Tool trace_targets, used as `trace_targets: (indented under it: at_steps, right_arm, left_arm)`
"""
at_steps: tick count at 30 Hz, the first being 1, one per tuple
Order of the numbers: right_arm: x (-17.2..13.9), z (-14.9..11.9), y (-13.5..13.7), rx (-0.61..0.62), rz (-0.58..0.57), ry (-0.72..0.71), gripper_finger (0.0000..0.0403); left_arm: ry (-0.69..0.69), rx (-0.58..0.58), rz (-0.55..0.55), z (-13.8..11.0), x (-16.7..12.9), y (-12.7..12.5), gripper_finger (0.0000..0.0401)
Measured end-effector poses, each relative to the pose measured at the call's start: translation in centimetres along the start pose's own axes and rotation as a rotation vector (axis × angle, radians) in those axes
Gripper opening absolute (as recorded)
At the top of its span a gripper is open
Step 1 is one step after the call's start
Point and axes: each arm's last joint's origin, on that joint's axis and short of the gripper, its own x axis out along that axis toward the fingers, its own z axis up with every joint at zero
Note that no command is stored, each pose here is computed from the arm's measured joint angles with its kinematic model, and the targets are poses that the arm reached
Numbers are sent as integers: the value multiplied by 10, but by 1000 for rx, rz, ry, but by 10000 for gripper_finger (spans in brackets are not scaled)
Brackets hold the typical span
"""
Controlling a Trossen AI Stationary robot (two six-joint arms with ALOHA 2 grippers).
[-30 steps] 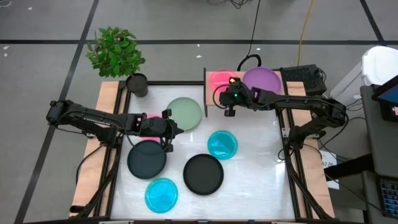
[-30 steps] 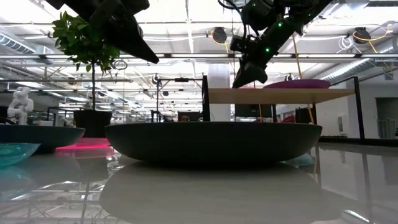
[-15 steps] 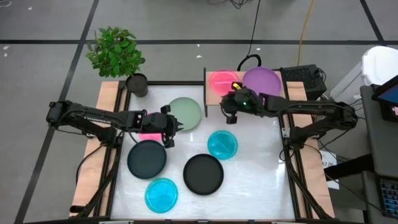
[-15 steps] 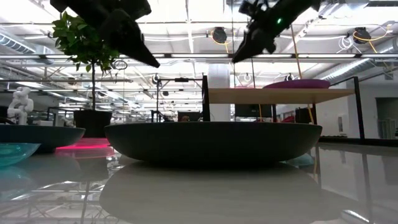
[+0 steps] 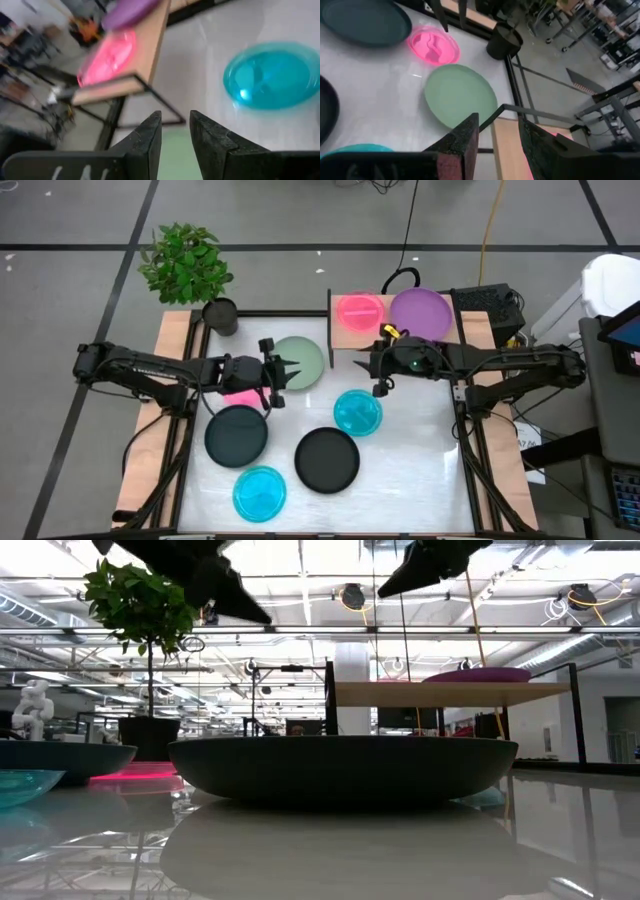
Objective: Place and stack plates onto a shelf
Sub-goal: Stack the green plate on top of the violet plate on the shelf
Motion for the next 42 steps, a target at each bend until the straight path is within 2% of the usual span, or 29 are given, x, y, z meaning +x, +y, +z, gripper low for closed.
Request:
trace_targets:
  at_steps: [7,11,14,17,22,25,27,38,42]
  right_arm:
    - [0,-1,2,17,9,9,121]
    - [0,-1,2,20,9,8,121]
    - [0,-1,2,20,9,9,121]
    - [0,-1,2,20,10,9,121]
    - [0,-1,2,17,13,12,121]
    - [0,-2,2,10,16,19,121]
    - [0,-2,2,6,17,22,121]
    - [0,-2,2,-11,16,22,121]
    - [0,-2,2,-9,16,23,121]
  left_arm:
    - [240,-40,-71,-30,12,5,112]
    - [338,-81,-136,-43,23,1,146]
    - [371,-41,-161,-49,34,-6,178]
    - [397,60,-193,-55,47,-13,194]
    - [458,94,-241,-66,59,-22,195]
    - [473,129,-357,-72,63,-29,195]
    - [475,153,-392,-75,65,-33,195]
    - [551,212,-406,-93,83,-36,193]
    - [537,240,-409,-92,83,-36,158]
